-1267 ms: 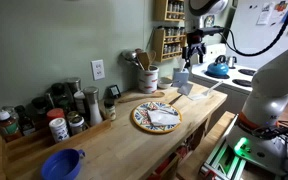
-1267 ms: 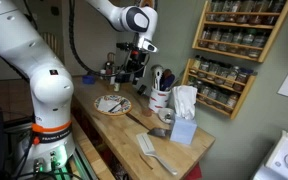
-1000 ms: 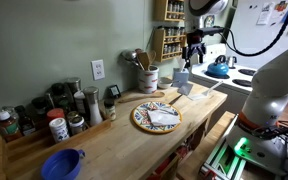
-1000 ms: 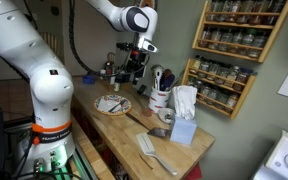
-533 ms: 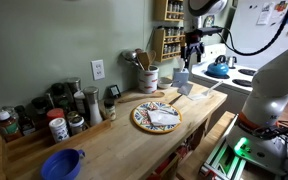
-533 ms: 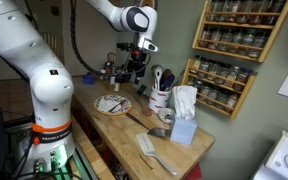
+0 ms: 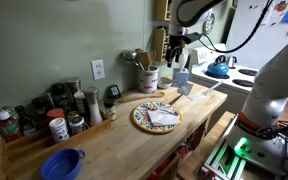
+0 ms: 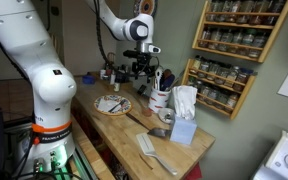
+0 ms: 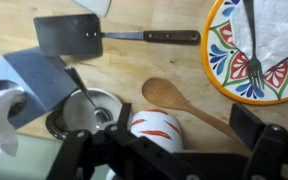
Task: Pick up the white bowl and move it to the left side of the table
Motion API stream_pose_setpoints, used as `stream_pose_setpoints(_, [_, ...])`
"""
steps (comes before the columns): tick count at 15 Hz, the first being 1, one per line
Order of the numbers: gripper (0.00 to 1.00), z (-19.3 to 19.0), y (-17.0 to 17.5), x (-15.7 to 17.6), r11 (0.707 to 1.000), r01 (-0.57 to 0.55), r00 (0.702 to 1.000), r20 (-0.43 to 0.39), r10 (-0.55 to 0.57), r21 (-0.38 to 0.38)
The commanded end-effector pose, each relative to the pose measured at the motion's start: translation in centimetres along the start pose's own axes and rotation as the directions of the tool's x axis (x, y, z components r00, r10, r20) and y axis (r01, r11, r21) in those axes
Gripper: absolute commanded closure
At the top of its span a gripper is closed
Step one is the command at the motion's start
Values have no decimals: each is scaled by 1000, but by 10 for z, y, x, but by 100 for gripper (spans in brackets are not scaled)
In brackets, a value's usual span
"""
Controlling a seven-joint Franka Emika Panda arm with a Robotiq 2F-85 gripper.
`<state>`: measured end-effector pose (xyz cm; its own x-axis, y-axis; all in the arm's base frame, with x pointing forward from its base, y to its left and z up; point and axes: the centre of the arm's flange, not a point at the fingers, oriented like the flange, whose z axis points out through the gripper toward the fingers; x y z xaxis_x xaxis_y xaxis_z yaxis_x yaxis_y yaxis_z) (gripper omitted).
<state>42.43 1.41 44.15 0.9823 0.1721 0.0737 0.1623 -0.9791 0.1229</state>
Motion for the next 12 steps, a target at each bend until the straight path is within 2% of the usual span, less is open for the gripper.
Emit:
stream_pose_setpoints(1, [0, 38, 1, 12, 987, 163, 985, -54, -162, -3])
stream_pose_setpoints(5, [0, 76, 3, 13, 959, 284, 954, -93, -284, -10])
stream_pose_setpoints(9, [0, 115, 9, 14, 937, 350, 935, -60, -350, -10])
stream_pose_setpoints(12, [0, 139, 12, 17, 926, 377, 926, -5, -377, -38])
